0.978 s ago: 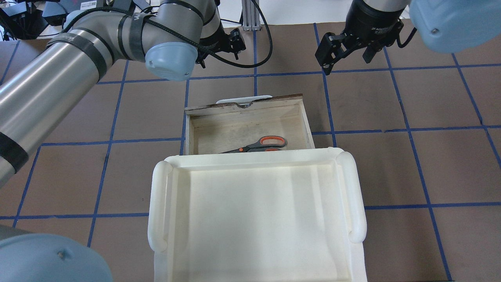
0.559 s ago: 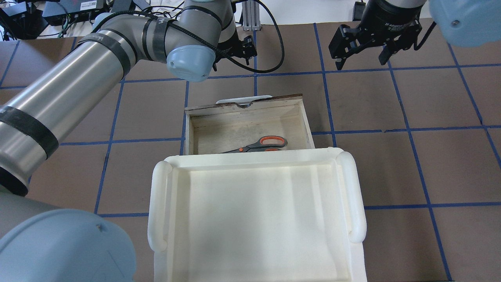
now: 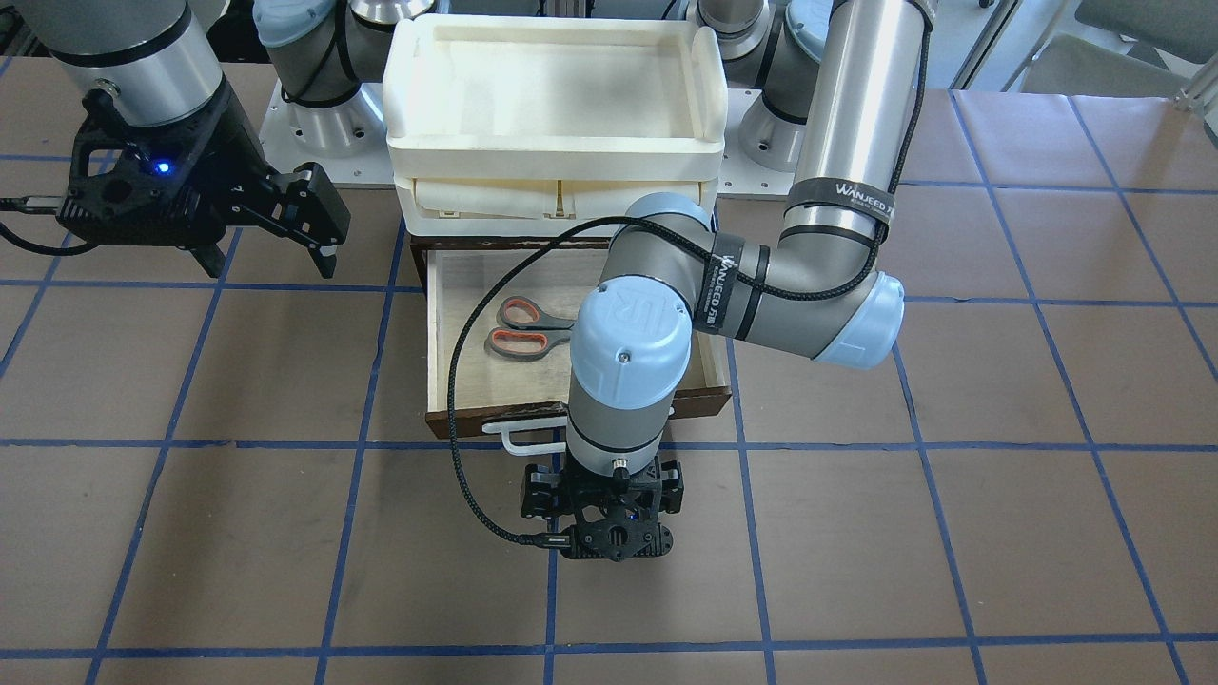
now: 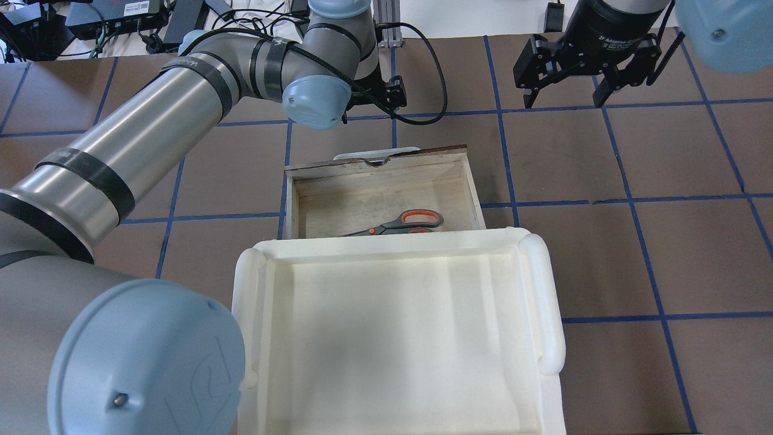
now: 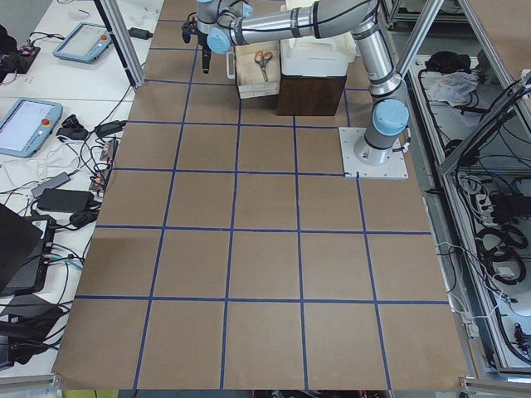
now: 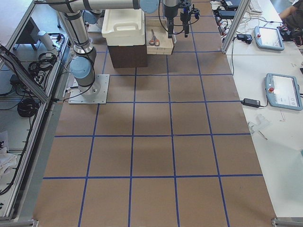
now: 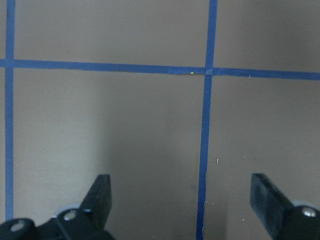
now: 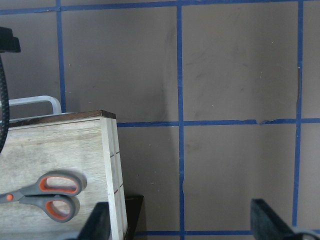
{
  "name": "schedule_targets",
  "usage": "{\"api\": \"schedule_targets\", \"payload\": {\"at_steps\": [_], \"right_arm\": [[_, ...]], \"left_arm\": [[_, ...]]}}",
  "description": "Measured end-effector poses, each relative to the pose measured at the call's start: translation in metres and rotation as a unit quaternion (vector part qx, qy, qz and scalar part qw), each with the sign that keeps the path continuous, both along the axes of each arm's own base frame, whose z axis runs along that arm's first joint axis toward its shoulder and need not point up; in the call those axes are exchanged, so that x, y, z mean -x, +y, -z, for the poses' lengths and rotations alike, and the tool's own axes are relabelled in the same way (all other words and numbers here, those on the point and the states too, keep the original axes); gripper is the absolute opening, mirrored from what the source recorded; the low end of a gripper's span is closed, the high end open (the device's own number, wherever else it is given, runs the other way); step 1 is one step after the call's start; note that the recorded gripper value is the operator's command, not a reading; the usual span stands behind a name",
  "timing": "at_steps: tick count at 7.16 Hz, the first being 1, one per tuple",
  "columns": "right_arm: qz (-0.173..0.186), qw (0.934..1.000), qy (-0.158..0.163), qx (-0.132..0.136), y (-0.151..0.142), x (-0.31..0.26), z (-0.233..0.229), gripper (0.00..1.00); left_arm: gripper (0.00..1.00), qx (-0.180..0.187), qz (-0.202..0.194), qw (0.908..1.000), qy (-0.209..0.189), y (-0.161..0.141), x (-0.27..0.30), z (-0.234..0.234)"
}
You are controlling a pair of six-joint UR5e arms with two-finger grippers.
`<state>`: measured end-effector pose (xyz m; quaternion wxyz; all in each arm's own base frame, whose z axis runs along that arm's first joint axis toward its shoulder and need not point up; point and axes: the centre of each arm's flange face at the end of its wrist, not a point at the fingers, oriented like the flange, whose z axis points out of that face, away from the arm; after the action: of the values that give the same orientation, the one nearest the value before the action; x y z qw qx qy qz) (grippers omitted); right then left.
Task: Put scissors in drawer and close it
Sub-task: 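Bring the left gripper down to the drawer's front edge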
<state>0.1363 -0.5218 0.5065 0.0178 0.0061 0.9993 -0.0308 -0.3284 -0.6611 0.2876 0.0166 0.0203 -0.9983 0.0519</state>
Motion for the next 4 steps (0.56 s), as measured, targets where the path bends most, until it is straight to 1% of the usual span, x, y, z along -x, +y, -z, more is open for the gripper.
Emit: {"api": "schedule_targets", "payload": {"at_steps": [1, 2, 3, 4], "right_arm": [[-0.001, 1.0, 0.0, -0.001, 0.0, 0.0, 0.0, 1.0], [-0.002, 1.0, 0.0, -0.001, 0.0, 0.0, 0.001, 1.0], [-0.003, 1.0, 0.0, -0.001, 0.0, 0.001, 0.001, 1.0], [-0.005, 1.0, 0.0, -0.002, 0.0, 0.001, 0.002, 1.0]], "left_arm": [[1.0, -0.043, 0.002, 0.9991, -0.003, 0.004, 0.001, 0.005], [1.0, -0.074, 0.003, 0.9972, -0.003, 0.006, 0.001, 0.006], [1.0, -0.09, 0.003, 0.996, -0.001, 0.005, 0.002, 0.01], [0.99, -0.098, 0.003, 0.9952, -0.001, 0.002, 0.003, 0.017]]}}
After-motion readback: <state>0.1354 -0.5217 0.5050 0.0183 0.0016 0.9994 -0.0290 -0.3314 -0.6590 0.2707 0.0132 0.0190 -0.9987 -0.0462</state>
